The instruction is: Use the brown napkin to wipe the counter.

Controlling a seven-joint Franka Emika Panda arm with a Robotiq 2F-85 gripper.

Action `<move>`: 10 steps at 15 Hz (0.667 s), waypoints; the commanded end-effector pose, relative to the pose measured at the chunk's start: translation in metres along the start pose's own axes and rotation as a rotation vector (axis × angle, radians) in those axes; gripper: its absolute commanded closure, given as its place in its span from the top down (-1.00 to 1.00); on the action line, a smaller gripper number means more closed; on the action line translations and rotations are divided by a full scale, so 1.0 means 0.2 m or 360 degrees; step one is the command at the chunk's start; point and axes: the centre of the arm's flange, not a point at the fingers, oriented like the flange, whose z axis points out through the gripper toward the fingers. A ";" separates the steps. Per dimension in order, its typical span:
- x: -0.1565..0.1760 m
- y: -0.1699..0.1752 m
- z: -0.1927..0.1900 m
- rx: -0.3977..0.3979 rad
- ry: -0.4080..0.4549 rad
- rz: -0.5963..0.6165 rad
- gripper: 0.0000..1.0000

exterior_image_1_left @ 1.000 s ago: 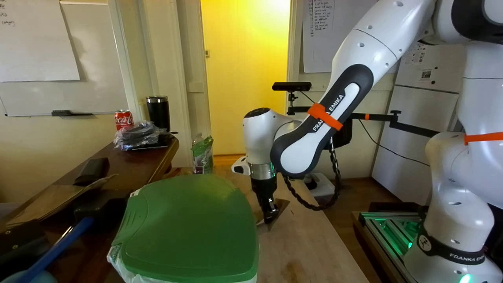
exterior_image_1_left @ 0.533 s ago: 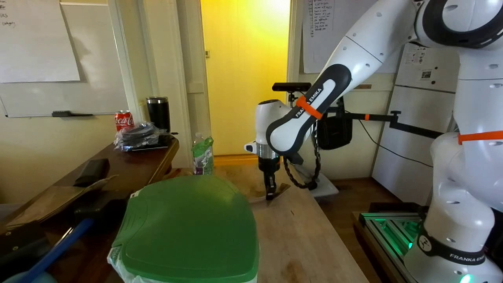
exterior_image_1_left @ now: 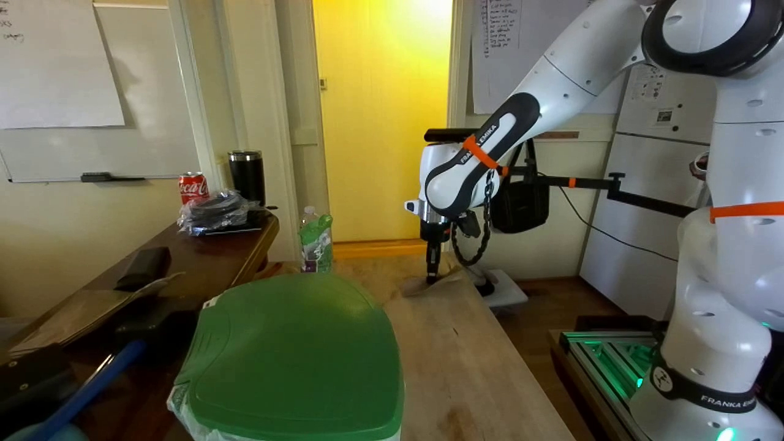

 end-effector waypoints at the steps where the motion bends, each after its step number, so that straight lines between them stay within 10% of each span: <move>1: -0.10 0.12 0.04 0.0046 0.0034 0.0097 -0.99; 10: -0.05 -0.35 0.19 0.0251 -0.0108 -0.0297 -0.99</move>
